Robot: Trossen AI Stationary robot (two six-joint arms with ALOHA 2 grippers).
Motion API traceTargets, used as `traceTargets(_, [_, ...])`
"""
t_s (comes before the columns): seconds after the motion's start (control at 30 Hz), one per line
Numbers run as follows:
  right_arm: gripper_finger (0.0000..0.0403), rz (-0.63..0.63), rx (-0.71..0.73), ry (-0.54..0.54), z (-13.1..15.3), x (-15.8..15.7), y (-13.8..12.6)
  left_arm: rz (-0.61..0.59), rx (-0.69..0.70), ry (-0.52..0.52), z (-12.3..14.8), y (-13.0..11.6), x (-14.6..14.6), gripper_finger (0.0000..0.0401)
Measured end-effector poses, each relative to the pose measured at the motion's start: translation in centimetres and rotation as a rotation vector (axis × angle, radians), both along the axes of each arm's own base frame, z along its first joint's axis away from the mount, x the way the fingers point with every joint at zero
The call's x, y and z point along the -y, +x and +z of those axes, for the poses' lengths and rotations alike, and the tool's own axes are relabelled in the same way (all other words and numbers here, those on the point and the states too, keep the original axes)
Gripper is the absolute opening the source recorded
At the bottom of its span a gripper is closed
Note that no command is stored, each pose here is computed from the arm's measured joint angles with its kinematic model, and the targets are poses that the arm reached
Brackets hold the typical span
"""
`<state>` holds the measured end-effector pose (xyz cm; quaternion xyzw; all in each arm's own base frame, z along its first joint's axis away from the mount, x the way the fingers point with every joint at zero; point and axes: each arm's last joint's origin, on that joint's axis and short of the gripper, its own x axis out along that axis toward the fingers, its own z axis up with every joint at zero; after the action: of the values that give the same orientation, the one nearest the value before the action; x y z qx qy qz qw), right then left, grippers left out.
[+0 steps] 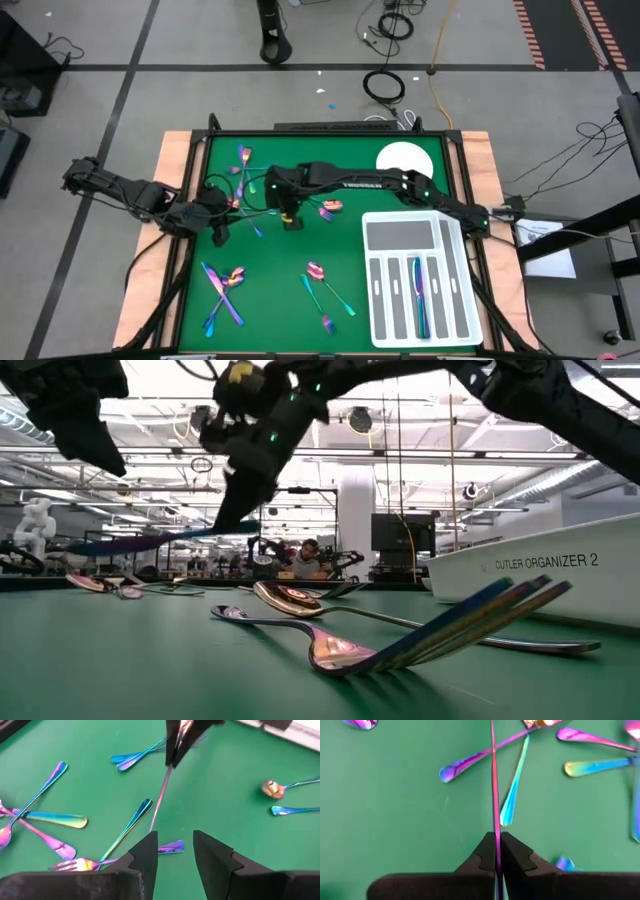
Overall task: Sort silverware
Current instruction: Put the middle left knife into the utensil organizer
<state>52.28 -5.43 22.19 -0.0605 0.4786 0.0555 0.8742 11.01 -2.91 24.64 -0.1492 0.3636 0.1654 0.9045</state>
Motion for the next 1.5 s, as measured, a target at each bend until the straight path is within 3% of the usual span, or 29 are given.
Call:
traceTargets(0.23, [0.0000, -0.102, -0.062, -0.074, 3.6, -0.1, -3.6, -0.033, 0.100, 0.028, 0.7, -0.5, 0.6, 0.0125])
traceTargets(0.37, [0.0000, -0.200, 0.008, -0.110, 4.8, -0.8, -6.5, -0.044, 0.141, 0.062, 0.9, -0.7, 1.1, 0.0125])
traceTargets(0.6, [0.0000, -0.439, 0.192, -0.056, 4.5, -3.6, -15.2, -0.060, 0.303, 0.128, 1.8, -0.3, 2.3, 0.0125])
traceTargets(0.77, [0.0000, -0.688, 0.270, -0.032, 3.8, -7.5, -21.2, -0.058, 0.439, 0.197, 1.6, 0.5, 3.0, 0.0125])
traceTargets(0.9, [0.0000, -0.847, 0.287, 0.049, 3.7, -10.9, -24.8, -0.041, 0.516, 0.253, 1.0, 1.1, 3.4, 0.0125])
traceTargets(1.07, [0.0000, -1.015, 0.239, 0.192, 3.1, -14.5, -27.4, -0.007, 0.546, 0.283, 0.6, 1.5, 3.1, 0.0125])
traceTargets(1.27, [0.0000, -1.180, 0.178, 0.257, 1.7, -17.6, -29.9, -0.011, 0.534, 0.286, 0.1, 1.7, 3.1, 0.0125])
traceTargets(1.5, [0.0000, -1.259, 0.189, 0.368, 0.6, -21.4, -31.9, -0.013, 0.556, 0.310, 0.5, 1.7, 3.1, 0.0125])
